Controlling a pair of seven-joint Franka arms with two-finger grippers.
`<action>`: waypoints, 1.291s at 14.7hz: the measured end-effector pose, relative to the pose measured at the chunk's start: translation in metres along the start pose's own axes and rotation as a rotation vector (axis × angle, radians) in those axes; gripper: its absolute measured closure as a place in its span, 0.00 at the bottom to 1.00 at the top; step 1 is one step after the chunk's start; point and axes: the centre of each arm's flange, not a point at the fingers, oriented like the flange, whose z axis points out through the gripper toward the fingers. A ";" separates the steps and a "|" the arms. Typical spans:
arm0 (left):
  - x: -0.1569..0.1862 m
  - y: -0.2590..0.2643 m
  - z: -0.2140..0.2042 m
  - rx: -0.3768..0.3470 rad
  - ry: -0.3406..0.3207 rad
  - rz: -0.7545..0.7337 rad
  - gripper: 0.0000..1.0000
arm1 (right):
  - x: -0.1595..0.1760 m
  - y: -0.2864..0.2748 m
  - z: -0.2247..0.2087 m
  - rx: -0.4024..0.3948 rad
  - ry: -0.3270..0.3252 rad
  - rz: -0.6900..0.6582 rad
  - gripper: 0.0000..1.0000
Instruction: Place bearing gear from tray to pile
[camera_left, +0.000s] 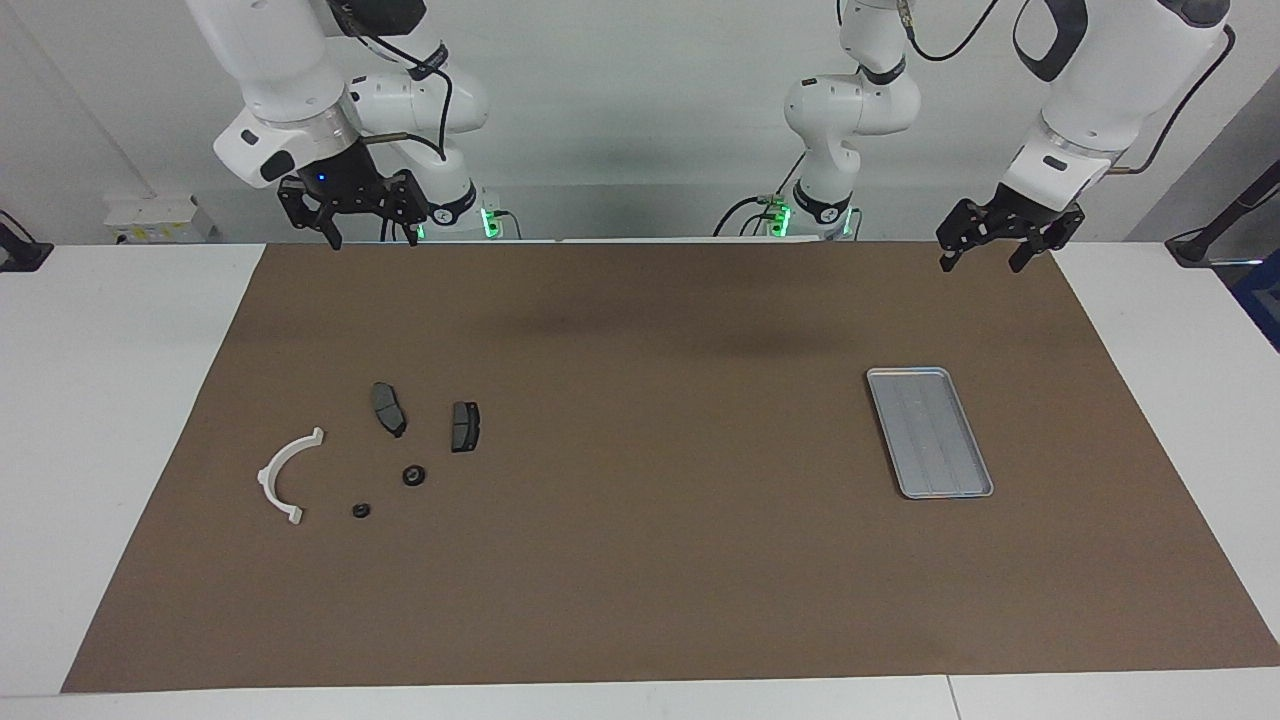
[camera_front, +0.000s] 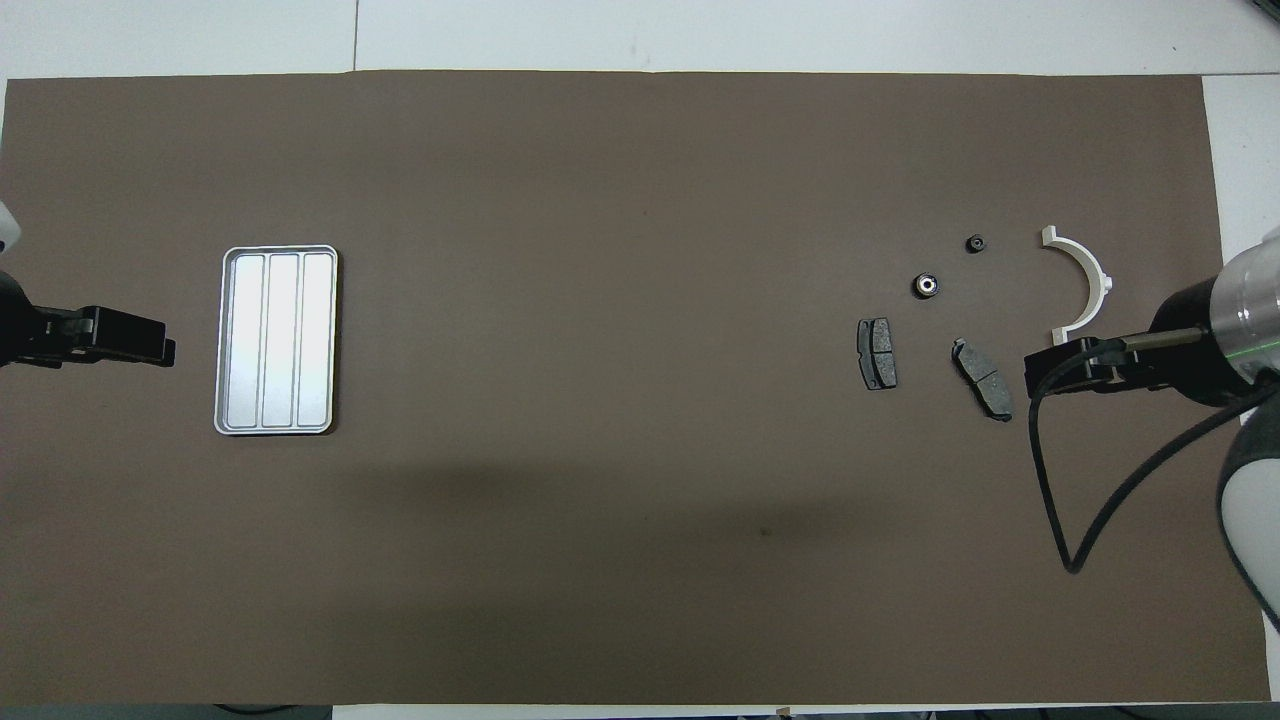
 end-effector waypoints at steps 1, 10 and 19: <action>0.000 0.000 0.000 0.000 0.000 0.000 0.00 | 0.003 0.000 0.003 0.001 -0.002 0.000 0.00; 0.000 0.000 0.000 0.000 0.000 0.000 0.00 | 0.014 0.004 -0.003 0.005 0.015 0.008 0.00; 0.000 0.000 0.000 0.000 0.000 0.000 0.00 | 0.017 0.003 -0.008 0.008 0.053 0.010 0.00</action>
